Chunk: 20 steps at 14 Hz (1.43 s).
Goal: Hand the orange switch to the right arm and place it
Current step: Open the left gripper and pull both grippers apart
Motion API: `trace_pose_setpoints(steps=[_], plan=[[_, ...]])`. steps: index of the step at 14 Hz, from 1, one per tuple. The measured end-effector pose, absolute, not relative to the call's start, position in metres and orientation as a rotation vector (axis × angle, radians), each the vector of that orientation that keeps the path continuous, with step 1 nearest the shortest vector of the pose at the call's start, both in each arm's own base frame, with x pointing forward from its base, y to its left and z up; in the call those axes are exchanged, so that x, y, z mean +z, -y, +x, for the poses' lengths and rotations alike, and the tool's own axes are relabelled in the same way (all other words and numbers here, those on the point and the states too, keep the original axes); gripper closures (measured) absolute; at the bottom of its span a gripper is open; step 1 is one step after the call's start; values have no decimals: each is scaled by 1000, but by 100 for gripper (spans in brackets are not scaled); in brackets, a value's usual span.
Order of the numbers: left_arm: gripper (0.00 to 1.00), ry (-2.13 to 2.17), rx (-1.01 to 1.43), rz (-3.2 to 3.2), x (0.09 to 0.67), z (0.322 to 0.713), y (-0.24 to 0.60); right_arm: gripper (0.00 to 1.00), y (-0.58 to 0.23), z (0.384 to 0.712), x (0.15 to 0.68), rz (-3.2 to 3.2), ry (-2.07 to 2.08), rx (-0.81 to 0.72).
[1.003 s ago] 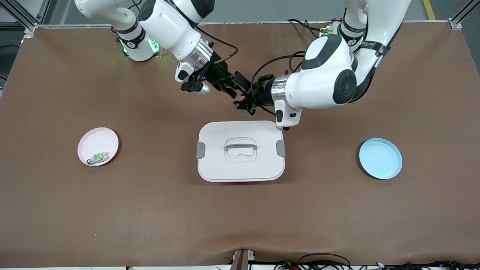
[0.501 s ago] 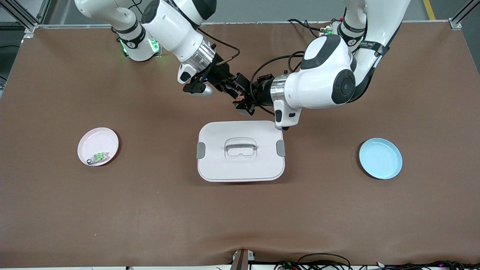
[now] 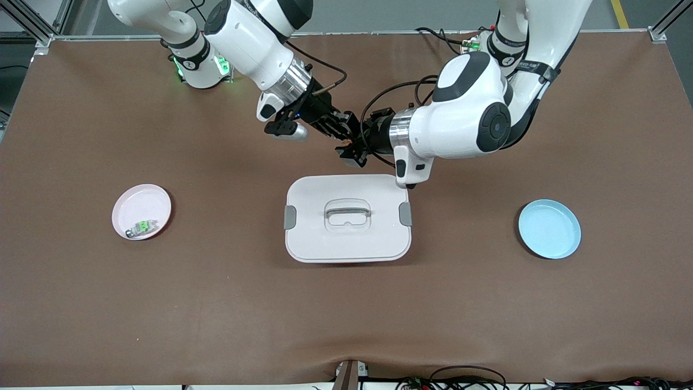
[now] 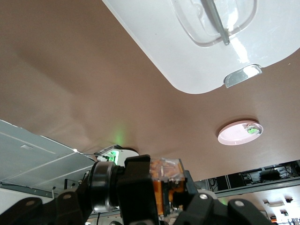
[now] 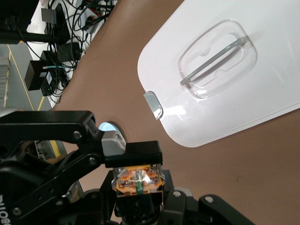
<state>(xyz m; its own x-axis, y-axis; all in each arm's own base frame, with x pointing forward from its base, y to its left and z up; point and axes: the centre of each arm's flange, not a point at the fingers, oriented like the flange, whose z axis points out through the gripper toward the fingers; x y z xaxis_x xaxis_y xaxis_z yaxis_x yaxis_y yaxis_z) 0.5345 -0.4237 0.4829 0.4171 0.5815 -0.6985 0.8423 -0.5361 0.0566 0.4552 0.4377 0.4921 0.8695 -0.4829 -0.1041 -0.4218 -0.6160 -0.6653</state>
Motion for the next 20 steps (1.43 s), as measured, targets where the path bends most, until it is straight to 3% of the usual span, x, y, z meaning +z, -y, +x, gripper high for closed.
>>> trace_pose_setpoints(steps=[7, 8, 10, 11, 20], plan=[[28, -1216, -888, 2275, 483, 535, 424, 58, -438, 455, 492, -2316, -650, -110], [24, -1216, -888, 2275, 483, 535, 424, 58, -437, 456, 492, -2319, -648, -110], [4, -1213, -884, 2273, 486, 535, 424, 58, -437, 456, 489, -2323, -648, -108], [0, -1212, -881, 2270, 487, 536, 423, 58, -437, 457, 488, -2325, -649, -106], [0, -1313, -637, 2341, 519, 580, 360, 58, -389, 479, 505, -2478, -476, 30]])
